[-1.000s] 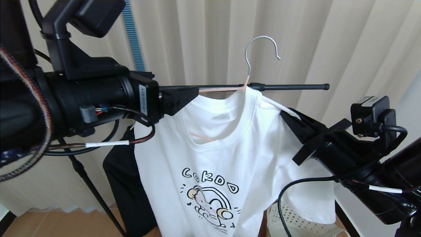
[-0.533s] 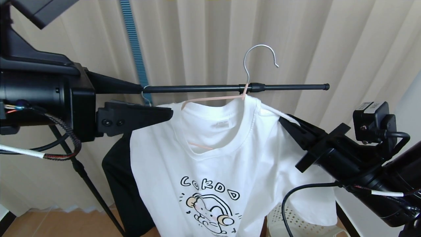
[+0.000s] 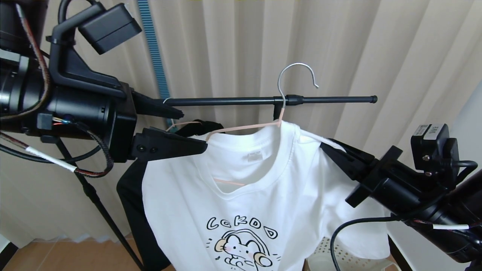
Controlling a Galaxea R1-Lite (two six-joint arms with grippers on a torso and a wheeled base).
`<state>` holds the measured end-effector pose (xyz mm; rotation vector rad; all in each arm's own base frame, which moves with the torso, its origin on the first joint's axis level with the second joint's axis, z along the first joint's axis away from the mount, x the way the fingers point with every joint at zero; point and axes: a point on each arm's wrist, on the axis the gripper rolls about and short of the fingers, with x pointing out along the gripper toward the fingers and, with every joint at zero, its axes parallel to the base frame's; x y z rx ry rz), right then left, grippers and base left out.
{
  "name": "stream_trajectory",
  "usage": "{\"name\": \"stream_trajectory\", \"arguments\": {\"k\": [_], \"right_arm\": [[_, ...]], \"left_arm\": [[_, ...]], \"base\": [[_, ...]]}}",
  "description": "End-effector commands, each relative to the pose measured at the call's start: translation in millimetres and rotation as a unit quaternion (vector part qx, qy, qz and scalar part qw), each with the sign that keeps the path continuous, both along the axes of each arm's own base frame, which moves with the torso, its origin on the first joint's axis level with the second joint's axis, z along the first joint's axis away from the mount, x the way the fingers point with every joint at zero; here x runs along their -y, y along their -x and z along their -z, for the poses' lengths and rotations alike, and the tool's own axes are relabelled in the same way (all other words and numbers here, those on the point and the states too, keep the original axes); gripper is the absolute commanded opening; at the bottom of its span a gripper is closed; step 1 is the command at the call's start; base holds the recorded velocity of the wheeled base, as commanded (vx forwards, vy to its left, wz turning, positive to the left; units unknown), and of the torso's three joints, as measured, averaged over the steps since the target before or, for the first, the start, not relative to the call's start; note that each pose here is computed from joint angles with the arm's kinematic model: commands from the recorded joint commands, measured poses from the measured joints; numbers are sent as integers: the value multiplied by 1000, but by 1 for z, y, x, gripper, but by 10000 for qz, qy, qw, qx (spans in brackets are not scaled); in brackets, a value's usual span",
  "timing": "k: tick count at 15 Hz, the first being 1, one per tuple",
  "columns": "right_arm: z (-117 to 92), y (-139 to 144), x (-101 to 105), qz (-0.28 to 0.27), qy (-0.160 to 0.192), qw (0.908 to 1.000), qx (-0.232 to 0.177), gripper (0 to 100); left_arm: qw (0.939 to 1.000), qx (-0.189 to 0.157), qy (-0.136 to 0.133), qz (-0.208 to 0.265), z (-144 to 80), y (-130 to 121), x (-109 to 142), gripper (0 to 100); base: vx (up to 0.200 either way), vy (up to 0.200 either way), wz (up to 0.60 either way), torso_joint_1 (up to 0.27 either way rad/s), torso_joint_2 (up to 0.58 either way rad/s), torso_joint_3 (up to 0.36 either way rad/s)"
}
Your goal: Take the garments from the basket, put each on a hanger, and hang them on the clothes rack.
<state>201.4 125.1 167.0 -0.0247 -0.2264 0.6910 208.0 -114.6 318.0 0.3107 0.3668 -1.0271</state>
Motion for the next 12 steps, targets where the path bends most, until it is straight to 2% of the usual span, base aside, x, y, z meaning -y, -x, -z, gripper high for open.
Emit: {"name": "stream_trajectory", "arguments": {"k": [1, 2, 5, 10, 12], "right_arm": [[-1, 1, 6, -34, -26, 10000, -11, 0], [-3, 1, 6, -91, -79, 9999, -19, 0], [-3, 0, 9, -208, -92, 9997, -44, 0], [-1, 3, 13, -339, -90, 9993, -96, 0], [-2, 5, 13, -423, -89, 9990, -74, 0]], "left_arm": [[9995, -173, -44, 257, 5, -22, 9, 100], [9991, -182, -32, 393, 5, -25, 8, 100], [9958, -70, -238, 879, 11, -32, 7, 100], [9921, 111, -515, 1143, 21, -39, 10, 100], [9912, 102, -502, 1220, 23, -41, 13, 100]], "base": [[0, 0, 0, 0, 0, 0], [0, 0, 0, 0, 0, 0], [0, 0, 0, 0, 0, 0], [0, 0, 0, 0, 0, 0], [0, 0, 0, 0, 0, 0]]}}
